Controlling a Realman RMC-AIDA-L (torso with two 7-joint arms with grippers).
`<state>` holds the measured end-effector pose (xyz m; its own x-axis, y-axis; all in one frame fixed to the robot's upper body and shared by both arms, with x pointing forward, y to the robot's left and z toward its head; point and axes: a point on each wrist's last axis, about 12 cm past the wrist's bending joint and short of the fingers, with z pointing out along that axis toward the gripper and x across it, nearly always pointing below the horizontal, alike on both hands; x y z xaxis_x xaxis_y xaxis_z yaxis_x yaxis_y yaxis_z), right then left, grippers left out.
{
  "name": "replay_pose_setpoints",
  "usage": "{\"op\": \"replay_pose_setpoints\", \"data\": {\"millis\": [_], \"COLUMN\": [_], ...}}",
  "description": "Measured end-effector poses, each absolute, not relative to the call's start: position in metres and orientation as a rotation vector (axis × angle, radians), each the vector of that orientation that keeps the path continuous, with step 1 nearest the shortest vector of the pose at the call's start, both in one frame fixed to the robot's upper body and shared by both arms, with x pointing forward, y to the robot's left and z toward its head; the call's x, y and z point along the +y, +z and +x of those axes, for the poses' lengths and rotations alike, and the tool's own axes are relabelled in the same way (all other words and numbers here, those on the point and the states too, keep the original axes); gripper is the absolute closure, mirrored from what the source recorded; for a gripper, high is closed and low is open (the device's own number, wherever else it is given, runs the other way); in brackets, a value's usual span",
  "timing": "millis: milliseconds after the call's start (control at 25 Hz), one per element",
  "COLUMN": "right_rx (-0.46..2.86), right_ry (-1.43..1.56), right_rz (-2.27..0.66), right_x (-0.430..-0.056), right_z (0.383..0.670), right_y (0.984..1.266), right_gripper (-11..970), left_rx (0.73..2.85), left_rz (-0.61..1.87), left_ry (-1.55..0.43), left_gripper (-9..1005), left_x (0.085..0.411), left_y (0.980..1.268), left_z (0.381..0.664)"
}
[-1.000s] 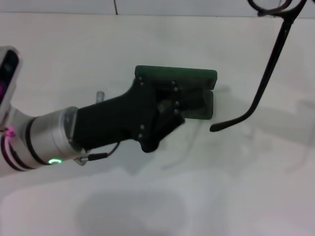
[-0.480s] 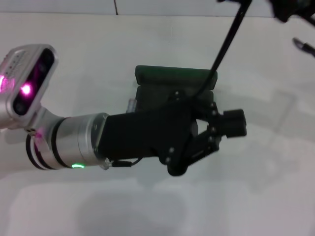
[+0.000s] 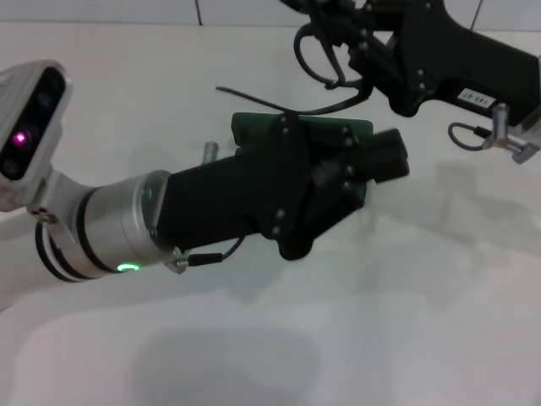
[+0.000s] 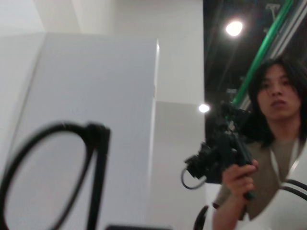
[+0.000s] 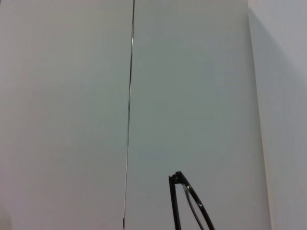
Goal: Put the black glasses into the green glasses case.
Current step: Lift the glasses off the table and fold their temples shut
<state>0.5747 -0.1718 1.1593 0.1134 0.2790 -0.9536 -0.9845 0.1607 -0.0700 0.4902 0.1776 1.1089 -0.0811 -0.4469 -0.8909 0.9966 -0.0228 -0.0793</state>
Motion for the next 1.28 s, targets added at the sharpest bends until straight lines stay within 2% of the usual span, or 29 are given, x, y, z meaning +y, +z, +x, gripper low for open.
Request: {"op": "replay_pose_setpoints", "data": {"millis": [360, 1280], "right_rx": [1.045, 1.105], "right_ry": [1.148, 1.143], "right_rz": [-0.968, -1.057], "right_x": [-0.17, -0.157], "right_z": [0.573, 0.574], "right_y": [1.151, 1.144], "right_gripper": [873, 873], "left_rx": [0.931, 0.985], "left_rz": [0.726, 0.713], "left_ry": [-1.412, -1.404], "left_gripper": [921, 920], "left_x": [0.187, 0.187], "left_y": [1.108, 1.104], "left_z": [0.493, 0.496]}}
